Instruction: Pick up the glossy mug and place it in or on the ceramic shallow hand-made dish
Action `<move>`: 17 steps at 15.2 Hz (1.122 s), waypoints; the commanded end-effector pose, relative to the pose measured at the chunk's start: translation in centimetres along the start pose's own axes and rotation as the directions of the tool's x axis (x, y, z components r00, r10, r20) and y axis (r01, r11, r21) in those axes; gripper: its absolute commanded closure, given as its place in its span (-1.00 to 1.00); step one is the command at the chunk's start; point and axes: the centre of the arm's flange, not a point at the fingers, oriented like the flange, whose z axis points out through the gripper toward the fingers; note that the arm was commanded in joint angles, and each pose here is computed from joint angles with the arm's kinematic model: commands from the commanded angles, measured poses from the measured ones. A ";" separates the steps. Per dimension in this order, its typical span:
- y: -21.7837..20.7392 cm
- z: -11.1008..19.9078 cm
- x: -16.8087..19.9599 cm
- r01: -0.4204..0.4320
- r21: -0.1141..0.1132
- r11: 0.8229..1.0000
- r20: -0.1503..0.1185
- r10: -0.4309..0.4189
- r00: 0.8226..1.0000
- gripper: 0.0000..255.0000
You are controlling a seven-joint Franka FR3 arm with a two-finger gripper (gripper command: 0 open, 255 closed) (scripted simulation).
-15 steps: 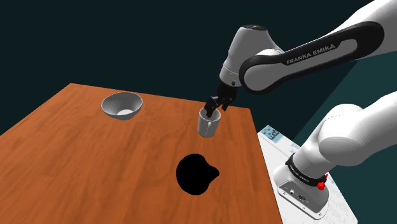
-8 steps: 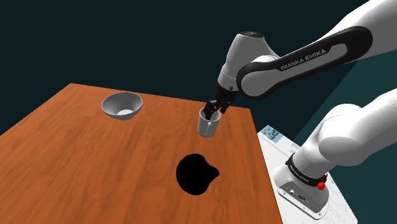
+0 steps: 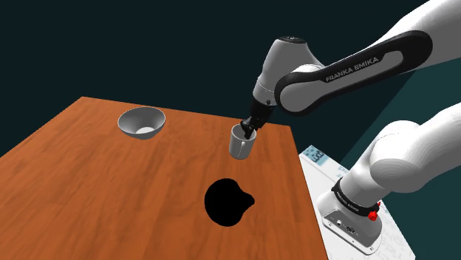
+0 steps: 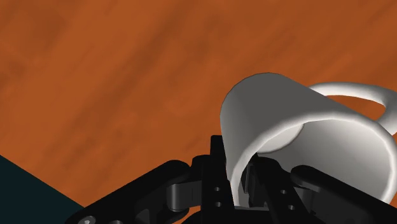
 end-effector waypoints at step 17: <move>-0.4 -6.3 0.7 0.000 0.000 1.000 0.000 0.000 1.000 1.00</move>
